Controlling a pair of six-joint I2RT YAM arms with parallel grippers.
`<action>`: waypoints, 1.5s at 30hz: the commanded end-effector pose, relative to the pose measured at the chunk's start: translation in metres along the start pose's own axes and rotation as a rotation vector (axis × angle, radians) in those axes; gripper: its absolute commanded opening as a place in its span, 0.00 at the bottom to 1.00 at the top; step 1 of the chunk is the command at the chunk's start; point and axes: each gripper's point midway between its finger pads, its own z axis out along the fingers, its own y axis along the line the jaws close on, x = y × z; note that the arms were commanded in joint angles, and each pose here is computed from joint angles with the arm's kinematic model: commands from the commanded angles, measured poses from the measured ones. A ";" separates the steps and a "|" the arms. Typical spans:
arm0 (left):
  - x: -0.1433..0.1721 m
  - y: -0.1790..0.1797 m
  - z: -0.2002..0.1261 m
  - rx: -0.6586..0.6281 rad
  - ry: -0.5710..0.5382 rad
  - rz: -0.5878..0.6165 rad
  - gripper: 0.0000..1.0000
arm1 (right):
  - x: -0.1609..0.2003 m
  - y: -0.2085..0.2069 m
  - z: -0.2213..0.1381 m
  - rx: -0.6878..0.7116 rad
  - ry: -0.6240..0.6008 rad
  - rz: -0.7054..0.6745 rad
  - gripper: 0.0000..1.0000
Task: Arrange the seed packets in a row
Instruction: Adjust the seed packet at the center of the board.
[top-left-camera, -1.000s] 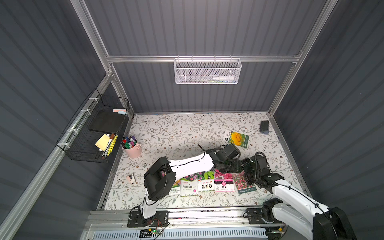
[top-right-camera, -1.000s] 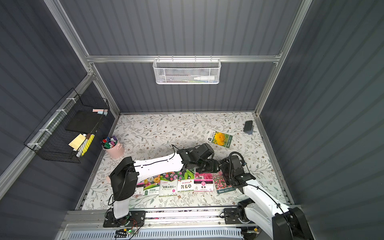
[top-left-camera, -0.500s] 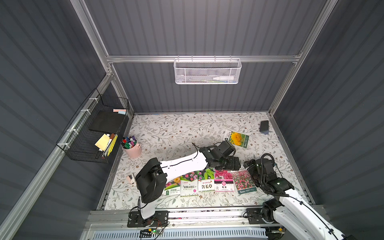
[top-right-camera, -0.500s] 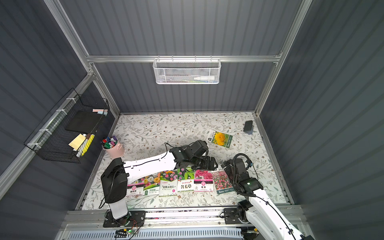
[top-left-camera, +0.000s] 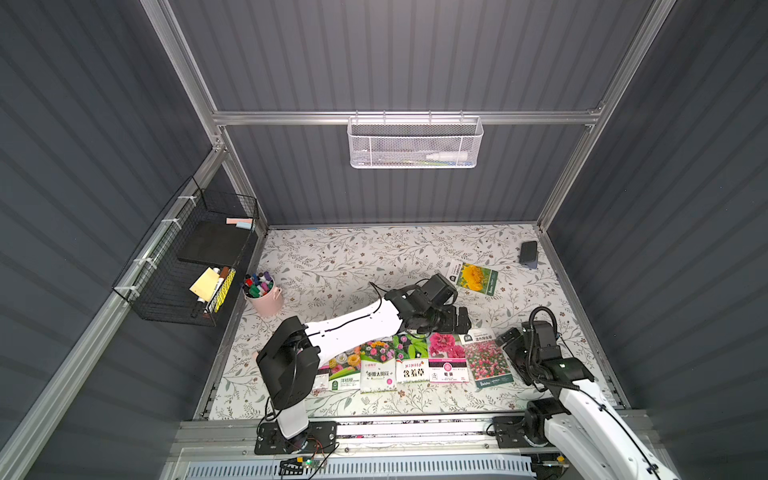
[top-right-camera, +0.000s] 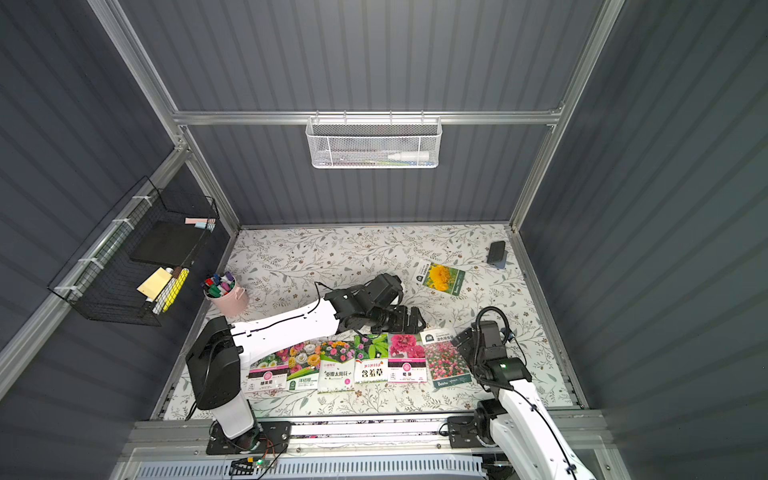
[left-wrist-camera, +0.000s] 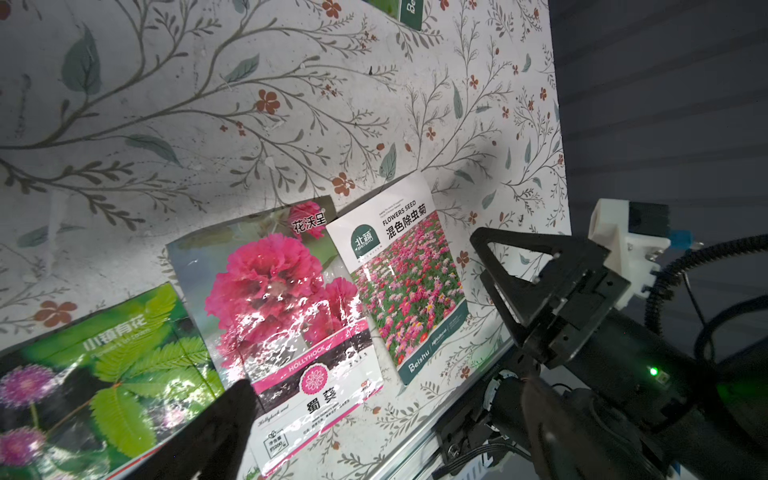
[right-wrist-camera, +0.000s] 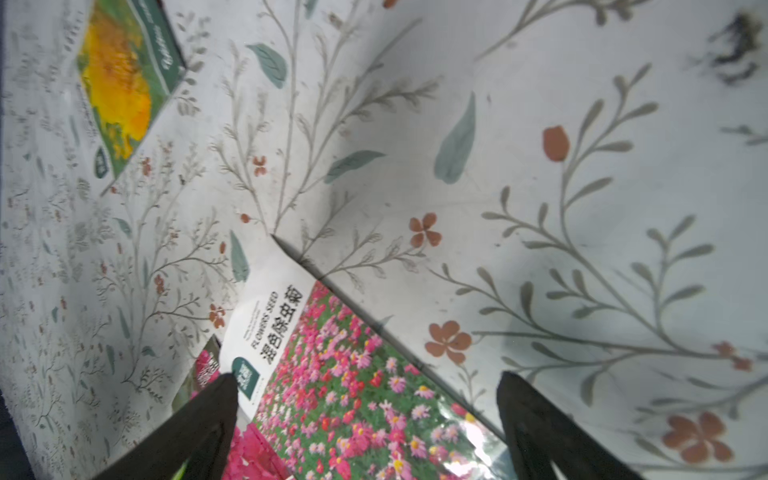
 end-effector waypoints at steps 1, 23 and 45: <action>-0.006 0.006 -0.008 -0.018 -0.002 0.011 0.99 | 0.012 -0.002 0.005 -0.001 0.077 -0.009 0.99; -0.025 0.016 -0.005 -0.011 -0.011 -0.033 1.00 | 0.053 -0.023 0.013 0.001 0.243 0.069 0.99; -0.174 0.047 0.059 0.187 -0.050 0.036 1.00 | -0.051 0.087 -0.001 -0.111 0.046 -0.067 0.99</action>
